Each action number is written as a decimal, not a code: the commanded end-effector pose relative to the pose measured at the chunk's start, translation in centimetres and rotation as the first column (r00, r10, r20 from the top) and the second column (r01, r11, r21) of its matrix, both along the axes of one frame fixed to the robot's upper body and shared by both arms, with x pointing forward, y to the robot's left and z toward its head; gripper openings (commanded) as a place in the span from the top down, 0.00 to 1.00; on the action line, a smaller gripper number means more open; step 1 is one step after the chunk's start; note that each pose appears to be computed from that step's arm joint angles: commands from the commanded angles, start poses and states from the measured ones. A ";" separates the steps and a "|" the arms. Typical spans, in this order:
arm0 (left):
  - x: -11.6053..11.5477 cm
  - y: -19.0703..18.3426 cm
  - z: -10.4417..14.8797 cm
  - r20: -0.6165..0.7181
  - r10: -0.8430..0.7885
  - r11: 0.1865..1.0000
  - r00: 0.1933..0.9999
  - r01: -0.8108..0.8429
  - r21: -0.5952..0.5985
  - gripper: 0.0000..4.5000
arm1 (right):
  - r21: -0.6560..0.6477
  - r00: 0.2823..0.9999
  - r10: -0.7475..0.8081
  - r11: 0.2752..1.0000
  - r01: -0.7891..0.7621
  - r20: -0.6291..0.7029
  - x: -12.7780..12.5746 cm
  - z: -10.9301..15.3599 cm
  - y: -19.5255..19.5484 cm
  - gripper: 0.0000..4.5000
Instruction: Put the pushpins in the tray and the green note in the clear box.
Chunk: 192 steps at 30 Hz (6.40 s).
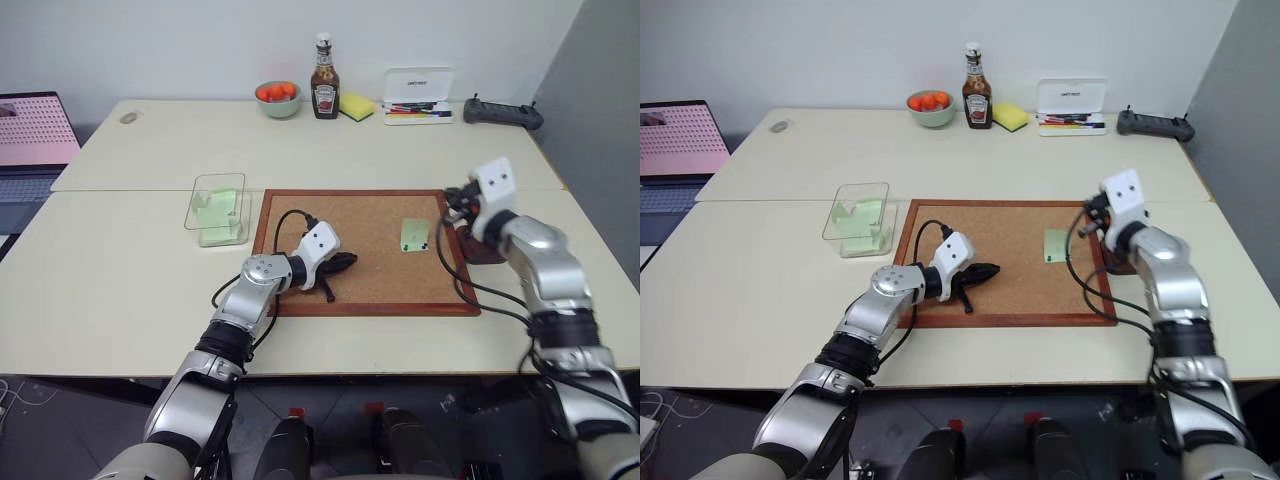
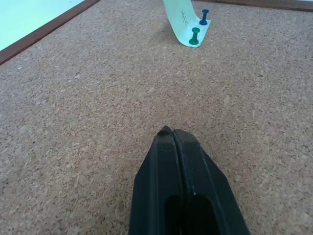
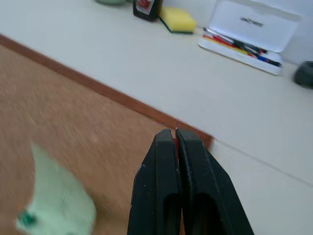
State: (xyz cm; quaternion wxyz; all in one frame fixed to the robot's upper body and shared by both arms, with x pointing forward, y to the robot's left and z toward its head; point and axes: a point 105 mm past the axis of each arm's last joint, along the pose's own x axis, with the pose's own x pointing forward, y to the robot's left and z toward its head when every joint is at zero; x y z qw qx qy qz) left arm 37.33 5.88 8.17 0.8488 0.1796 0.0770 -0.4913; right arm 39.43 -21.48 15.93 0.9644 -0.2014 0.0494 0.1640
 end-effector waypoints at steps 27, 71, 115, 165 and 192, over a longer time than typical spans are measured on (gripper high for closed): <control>-0.4 1.2 -2.8 -0.071 0.020 0.997 0.997 -0.014 0.082 1.00 | -0.220 0.995 -0.104 0.970 0.099 -0.010 -1.3 -0.9 -4.0 0.36; -0.9 1.3 -3.2 -0.071 0.010 0.995 0.997 -0.003 0.098 1.00 | 0.106 0.969 0.209 0.975 -0.196 -0.134 -1.2 -4.8 6.2 0.71; -1.3 1.2 -4.0 -0.085 0.002 0.992 0.996 0.009 0.126 1.00 | -0.137 0.999 0.030 0.990 -0.034 -0.028 -2.3 -0.7 -2.0 1.00; -1.0 1.4 -4.1 -0.073 0.005 0.990 0.997 0.006 0.140 1.00 | 0.097 0.902 0.386 0.922 -0.374 -0.191 -4.9 -3.0 7.3 0.04; -1.0 1.3 -4.1 -0.067 0.007 0.990 0.998 0.002 0.143 1.00 | 0.135 0.932 0.326 0.942 -0.307 -0.155 -1.2 -4.4 8.2 0.70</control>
